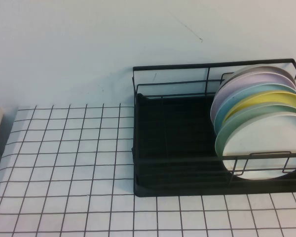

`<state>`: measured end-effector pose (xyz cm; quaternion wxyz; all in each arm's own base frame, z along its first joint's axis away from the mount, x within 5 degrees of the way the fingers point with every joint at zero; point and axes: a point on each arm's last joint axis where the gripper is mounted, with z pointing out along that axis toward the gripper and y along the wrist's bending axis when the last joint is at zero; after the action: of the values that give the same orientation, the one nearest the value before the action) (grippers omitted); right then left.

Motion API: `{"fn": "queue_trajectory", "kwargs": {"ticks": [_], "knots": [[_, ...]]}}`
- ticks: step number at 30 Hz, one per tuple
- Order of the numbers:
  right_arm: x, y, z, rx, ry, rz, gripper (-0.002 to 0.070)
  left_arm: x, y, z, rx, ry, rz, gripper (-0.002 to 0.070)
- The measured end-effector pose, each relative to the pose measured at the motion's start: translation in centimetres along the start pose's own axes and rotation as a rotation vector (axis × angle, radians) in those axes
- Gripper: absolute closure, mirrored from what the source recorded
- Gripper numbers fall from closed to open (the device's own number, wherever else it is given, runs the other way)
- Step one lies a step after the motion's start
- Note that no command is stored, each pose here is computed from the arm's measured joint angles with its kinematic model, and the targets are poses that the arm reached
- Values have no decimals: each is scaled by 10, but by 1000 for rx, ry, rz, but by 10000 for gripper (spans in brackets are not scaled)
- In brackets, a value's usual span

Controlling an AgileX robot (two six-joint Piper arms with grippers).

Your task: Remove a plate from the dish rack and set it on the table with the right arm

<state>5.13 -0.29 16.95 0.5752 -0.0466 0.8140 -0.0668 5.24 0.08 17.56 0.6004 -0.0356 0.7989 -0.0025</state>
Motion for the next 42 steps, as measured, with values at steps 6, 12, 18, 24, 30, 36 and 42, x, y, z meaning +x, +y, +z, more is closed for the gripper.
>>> {"fn": "queue_trajectory", "kwargs": {"ticks": [6,12,18,24,30,36,42], "knots": [[0,0,0,0,0,0,678,0,0,0,0,0,0,678],[0,0,0,0,0,0,678,0,0,0,0,0,0,678],[0,0,0,0,0,0,678,0,0,0,0,0,0,678],[0,0,0,0,0,0,678,0,0,0,-4,-1,-10,678],[0,0,0,0,0,0,678,-1,3,0,-68,-9,-63,678],[0,0,0,0,0,0,678,-1,4,0,-79,-12,-73,678],[0,0,0,0,0,0,678,-1,4,0,-83,-11,-63,678]]}}
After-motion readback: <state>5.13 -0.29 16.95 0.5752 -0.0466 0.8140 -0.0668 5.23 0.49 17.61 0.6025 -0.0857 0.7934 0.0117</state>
